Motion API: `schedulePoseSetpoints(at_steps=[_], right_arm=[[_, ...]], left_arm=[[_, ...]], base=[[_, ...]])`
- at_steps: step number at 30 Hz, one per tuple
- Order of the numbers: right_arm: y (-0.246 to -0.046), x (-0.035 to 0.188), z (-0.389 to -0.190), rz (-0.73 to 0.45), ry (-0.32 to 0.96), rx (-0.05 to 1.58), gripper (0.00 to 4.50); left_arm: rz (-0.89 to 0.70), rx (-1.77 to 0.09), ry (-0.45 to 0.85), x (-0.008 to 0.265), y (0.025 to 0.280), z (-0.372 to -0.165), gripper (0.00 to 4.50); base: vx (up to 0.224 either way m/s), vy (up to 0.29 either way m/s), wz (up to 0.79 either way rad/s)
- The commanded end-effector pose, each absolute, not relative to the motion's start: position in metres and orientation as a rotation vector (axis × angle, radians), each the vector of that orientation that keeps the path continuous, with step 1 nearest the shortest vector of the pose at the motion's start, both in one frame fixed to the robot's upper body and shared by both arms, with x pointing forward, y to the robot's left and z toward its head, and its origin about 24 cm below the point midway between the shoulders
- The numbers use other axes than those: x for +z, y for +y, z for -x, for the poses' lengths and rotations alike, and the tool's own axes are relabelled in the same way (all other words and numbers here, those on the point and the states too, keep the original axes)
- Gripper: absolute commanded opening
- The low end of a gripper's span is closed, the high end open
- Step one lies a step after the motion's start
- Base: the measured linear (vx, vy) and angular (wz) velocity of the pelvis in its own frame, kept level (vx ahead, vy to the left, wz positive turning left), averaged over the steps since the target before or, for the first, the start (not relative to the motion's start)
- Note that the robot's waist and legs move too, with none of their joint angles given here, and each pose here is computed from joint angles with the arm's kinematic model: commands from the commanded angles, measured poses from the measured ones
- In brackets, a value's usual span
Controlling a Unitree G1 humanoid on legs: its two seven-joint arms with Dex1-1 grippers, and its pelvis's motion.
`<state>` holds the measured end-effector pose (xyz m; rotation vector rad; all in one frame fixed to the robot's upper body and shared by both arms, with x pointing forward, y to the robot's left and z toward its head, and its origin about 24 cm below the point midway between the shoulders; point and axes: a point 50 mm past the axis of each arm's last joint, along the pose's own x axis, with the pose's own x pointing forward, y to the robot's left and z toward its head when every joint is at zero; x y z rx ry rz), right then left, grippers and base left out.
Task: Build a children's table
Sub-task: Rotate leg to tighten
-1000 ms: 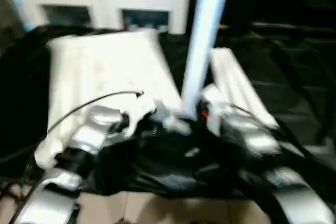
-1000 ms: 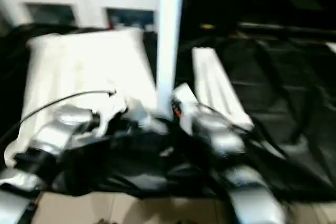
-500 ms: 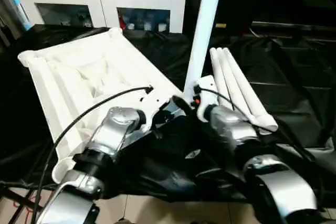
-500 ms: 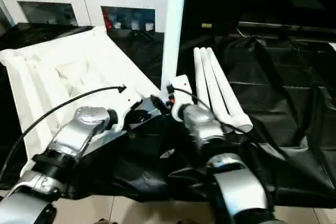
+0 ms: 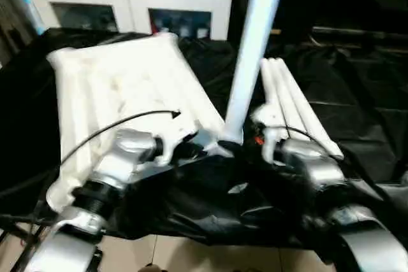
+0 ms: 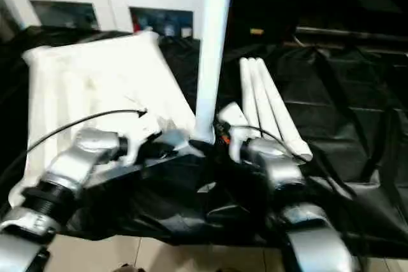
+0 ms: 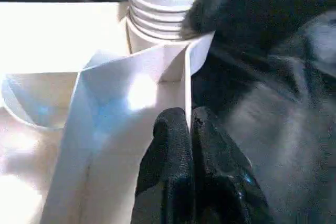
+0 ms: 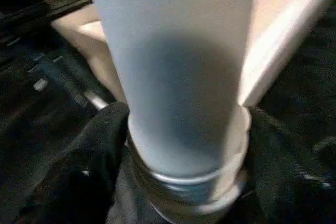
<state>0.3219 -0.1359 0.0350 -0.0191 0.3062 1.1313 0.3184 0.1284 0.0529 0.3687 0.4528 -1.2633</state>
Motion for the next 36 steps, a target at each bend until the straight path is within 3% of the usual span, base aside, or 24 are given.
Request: schedulePoseSetpoints(at_steps=[1, 13, 18, 20, 21, 25, 28, 34, 35, 36], right_arm=[[-0.126, 0.040, -0.316, 0.029, 0.296, 1.248, 3.04], [-0.118, 0.037, -0.309, 0.027, 0.338, 1.305, 2.79], [-0.110, 0.029, -0.321, 0.010, 0.360, 1.133, 2.79], [-0.106, 0.025, -0.331, 0.018, 0.371, 0.975, 2.79], [-0.101, 0.022, -0.341, -0.005, 0.381, 0.813, 2.79], [-0.095, 0.022, -0.347, -0.049, 0.383, 0.702, 2.78], [-0.088, 0.023, -0.357, -0.111, 0.396, 0.507, 2.77], [-0.083, 0.028, -0.361, -0.099, 0.361, 0.485, 2.77], [-0.083, 0.028, -0.361, -0.115, 0.361, 0.487, 3.33], [-0.085, 0.029, -0.362, -0.133, 0.352, 0.496, 3.47]], left_arm=[[-0.368, -1.330, 0.422, 0.059, 0.121, -0.319, 0.00], [-0.399, -1.348, 0.442, 0.057, 0.130, -0.324, 0.00], [-0.387, -1.289, 0.428, 0.056, 0.127, -0.325, 0.00], [-0.377, -1.234, 0.424, 0.055, 0.122, -0.326, 0.00], [-0.349, -1.155, 0.418, 0.054, 0.115, -0.327, 0.00], [-0.327, -1.100, 0.415, 0.054, 0.107, -0.328, 0.00], [-0.278, -1.015, 0.406, 0.055, 0.087, -0.327, 0.00], [-0.274, -0.998, 0.395, 0.056, 0.074, -0.322, 0.00], [-0.275, -0.996, 0.397, 0.056, 0.073, -0.322, 0.00], [-0.278, -0.999, 0.396, 0.055, 0.074, -0.321, 0.00]], base=[[0.000, 0.000, 0.00], [0.000, 0.000, 0.00], [0.000, 0.000, 0.00], [0.000, 0.000, 0.00], [0.000, 0.000, 0.00], [0.000, 0.000, 0.00], [0.000, 0.000, 0.00], [0.000, 0.000, 0.00], [0.000, 0.000, 0.00], [0.000, 0.000, 0.00]])
